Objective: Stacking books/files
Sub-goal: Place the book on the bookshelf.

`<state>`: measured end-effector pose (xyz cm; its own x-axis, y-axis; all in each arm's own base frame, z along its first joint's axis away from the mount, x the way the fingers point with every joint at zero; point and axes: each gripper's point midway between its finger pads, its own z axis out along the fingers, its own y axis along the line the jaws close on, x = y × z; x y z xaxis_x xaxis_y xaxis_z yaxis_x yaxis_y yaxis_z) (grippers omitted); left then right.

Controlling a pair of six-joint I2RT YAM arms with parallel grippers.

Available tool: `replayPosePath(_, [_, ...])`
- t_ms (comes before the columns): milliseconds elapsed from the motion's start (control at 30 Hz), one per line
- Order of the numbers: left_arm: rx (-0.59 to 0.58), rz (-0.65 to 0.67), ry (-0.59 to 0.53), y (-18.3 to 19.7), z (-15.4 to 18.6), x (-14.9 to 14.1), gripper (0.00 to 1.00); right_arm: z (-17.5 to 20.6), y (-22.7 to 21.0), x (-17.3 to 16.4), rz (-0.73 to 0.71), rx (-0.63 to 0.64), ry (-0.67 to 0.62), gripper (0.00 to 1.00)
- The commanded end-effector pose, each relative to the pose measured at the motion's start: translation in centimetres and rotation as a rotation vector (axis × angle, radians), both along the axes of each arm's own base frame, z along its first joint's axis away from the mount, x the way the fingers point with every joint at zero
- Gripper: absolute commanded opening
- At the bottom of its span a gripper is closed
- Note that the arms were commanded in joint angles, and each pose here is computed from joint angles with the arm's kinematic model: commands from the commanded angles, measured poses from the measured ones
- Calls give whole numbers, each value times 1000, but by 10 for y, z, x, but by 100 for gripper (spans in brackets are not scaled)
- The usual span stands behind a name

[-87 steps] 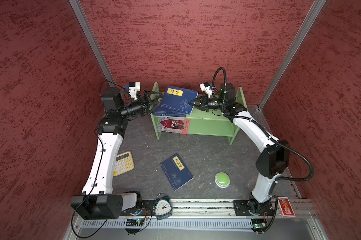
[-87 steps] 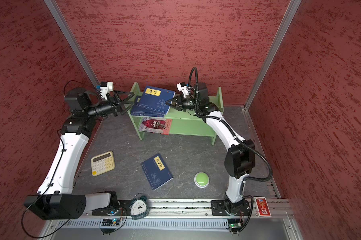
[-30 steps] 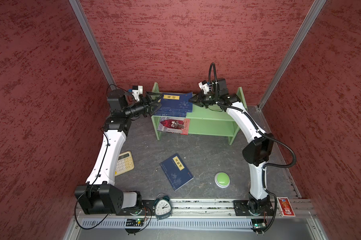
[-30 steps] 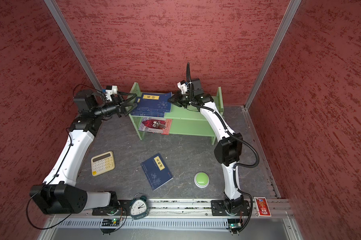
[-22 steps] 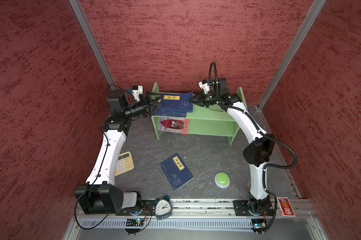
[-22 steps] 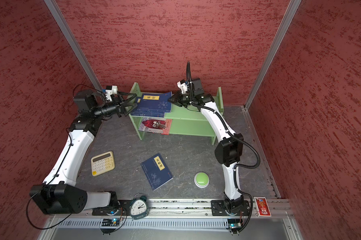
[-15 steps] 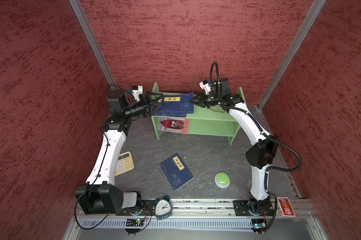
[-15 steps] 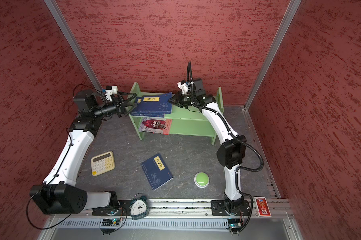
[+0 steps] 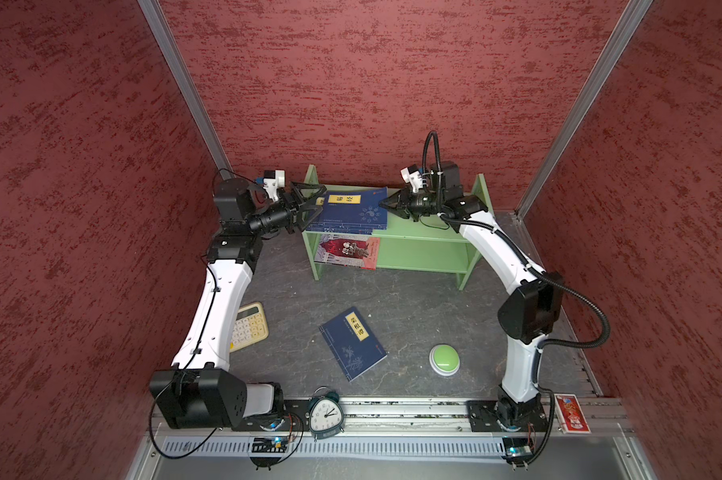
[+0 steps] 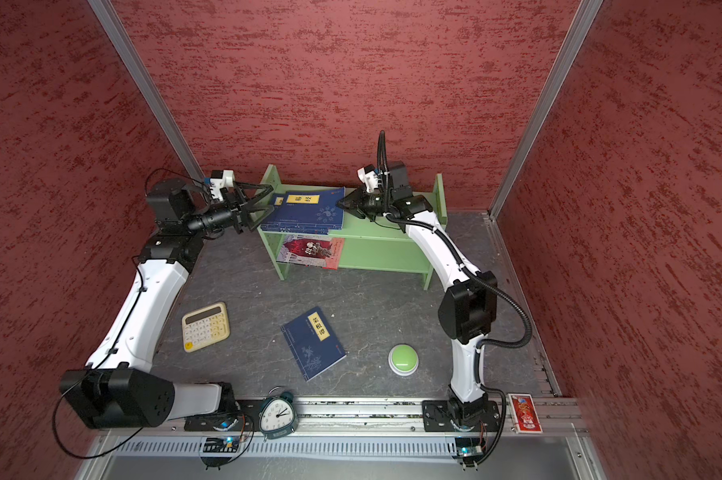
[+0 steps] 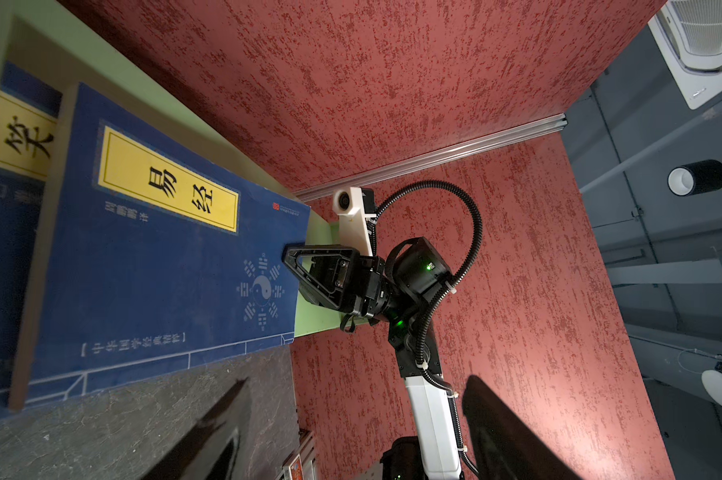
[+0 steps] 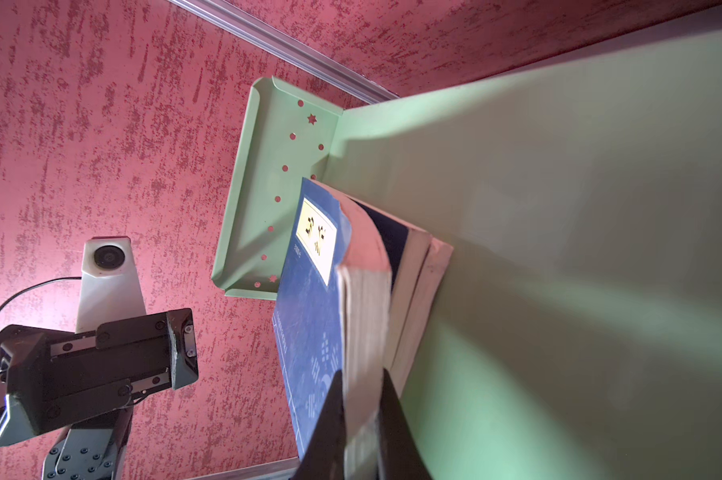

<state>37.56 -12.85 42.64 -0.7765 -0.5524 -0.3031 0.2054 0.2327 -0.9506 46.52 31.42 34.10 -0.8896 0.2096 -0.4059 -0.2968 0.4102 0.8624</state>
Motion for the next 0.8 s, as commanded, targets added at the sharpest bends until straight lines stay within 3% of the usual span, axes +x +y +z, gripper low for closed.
replayPosePath(0, [1,5,-34,-1,7,4,80,34,4,-9,14,54,-79,9])
replayPosePath(367, [3,-6,-50,-5,10,4,80,33,25,-13,60,39,-78,10])
replayPosePath(767, [1,-5,-58,-5,12,5,80,25,25,-3,-4,6,-65,9])
